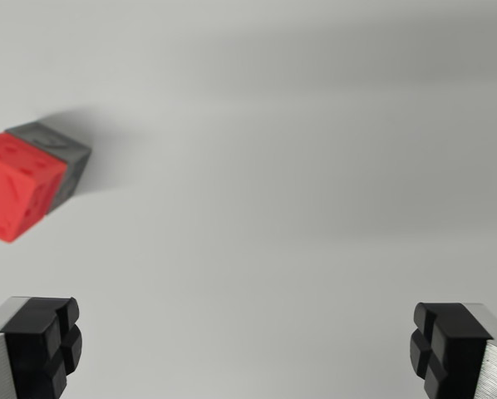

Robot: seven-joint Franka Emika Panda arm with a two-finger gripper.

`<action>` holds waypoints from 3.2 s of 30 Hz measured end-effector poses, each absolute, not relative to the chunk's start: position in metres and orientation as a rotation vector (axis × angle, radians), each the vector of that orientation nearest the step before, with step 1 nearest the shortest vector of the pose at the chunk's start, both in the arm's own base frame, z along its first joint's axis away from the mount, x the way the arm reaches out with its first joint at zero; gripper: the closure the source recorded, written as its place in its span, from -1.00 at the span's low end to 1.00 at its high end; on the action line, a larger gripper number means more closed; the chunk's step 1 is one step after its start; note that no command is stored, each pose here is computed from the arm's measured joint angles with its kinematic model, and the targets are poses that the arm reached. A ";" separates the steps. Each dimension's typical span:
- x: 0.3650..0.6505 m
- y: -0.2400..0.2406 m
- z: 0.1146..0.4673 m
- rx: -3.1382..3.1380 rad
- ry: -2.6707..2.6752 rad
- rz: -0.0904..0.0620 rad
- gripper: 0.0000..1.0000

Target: Destack cube

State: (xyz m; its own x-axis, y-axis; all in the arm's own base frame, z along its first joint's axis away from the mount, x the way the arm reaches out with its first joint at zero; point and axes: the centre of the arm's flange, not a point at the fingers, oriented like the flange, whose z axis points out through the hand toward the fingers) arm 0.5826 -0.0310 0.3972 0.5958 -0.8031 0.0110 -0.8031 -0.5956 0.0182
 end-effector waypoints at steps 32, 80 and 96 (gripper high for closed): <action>0.581 0.032 0.353 2.673 -1.620 0.001 -1.00; 0.579 0.145 0.244 2.425 -1.996 -0.008 -1.00; 0.578 0.145 0.192 2.423 -1.997 -0.011 -1.00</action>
